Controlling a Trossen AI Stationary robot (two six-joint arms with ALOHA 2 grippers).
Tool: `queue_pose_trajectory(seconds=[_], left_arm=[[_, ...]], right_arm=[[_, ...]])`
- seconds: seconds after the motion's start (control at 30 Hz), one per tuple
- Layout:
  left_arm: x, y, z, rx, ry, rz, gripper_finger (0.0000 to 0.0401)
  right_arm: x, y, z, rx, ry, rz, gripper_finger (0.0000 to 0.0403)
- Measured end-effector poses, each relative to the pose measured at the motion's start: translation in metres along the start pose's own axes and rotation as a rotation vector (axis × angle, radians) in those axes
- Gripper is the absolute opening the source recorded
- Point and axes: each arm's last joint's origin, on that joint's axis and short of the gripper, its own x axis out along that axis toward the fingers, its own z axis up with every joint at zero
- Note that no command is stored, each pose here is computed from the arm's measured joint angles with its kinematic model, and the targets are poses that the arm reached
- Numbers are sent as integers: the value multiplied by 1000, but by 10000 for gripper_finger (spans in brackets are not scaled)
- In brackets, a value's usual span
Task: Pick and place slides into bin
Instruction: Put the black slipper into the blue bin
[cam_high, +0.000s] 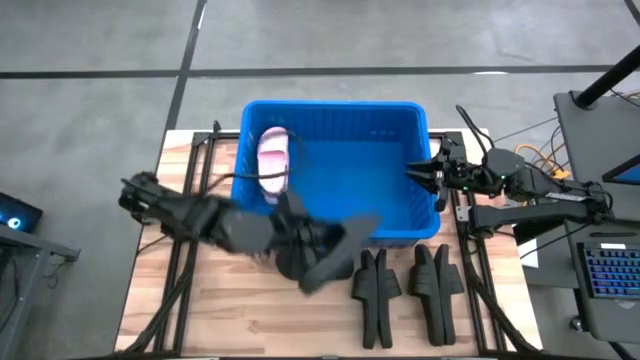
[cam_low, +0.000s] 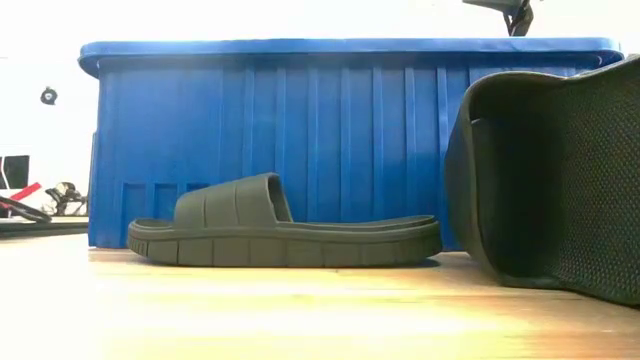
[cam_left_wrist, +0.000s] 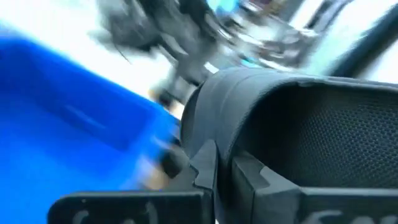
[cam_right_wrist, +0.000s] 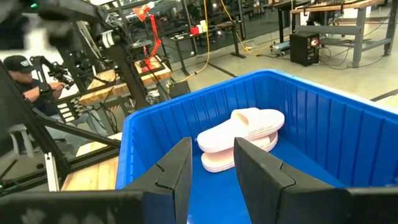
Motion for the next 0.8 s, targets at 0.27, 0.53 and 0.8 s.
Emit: queue_pose_trajectory(seconds=[0.27,0.53,0.8], left_arm=[[30,87,27,655,149,366,0],[84,190,26,806,503,640,0],[147,241,-18,1037,699,574,0]], right_arm=[[0,0,0,1,-2,0,111],[0,0,0,64,-3,1,111],[0,0,0,92,-3,0,111]])
